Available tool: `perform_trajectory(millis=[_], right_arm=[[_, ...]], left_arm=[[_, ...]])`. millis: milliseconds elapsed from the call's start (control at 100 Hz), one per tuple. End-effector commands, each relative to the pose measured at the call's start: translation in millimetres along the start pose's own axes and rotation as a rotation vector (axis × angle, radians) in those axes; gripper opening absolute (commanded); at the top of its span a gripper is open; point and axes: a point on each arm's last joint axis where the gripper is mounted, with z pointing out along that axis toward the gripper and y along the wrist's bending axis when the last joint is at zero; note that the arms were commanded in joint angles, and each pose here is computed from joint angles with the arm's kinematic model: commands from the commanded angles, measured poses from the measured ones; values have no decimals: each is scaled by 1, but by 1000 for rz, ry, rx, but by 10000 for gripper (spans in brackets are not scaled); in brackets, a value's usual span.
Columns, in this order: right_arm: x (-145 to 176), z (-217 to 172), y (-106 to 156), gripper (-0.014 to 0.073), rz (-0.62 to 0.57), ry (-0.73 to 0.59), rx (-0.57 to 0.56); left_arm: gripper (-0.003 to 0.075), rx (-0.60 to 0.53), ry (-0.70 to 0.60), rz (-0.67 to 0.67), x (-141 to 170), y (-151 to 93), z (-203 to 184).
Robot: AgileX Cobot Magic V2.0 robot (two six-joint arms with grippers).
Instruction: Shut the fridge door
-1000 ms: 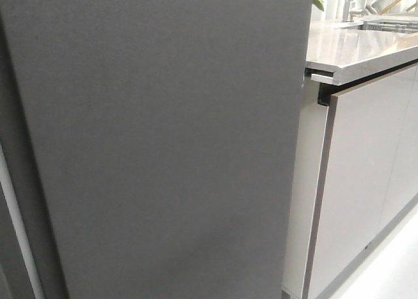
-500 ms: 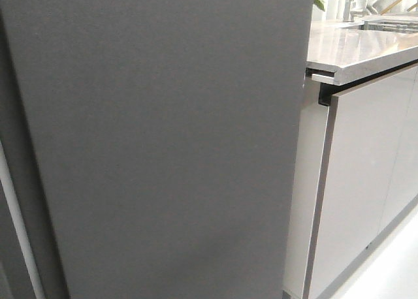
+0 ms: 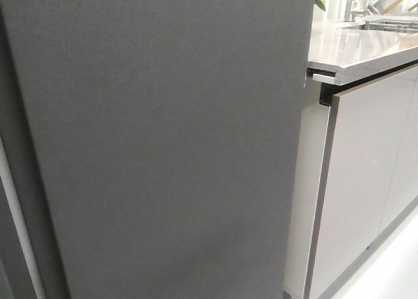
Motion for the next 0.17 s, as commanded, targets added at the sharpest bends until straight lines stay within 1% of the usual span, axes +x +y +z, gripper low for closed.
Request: perform_trajectory(millis=[0, 160], right_arm=[[-5, -1, -1, -76, -23, -88, 12], [-5, -1, -1, -76, -23, -88, 12]], left_arm=[[-21, 9, -29, -6, 4, 0, 2], [-21, 9, -29, -6, 4, 0, 2]])
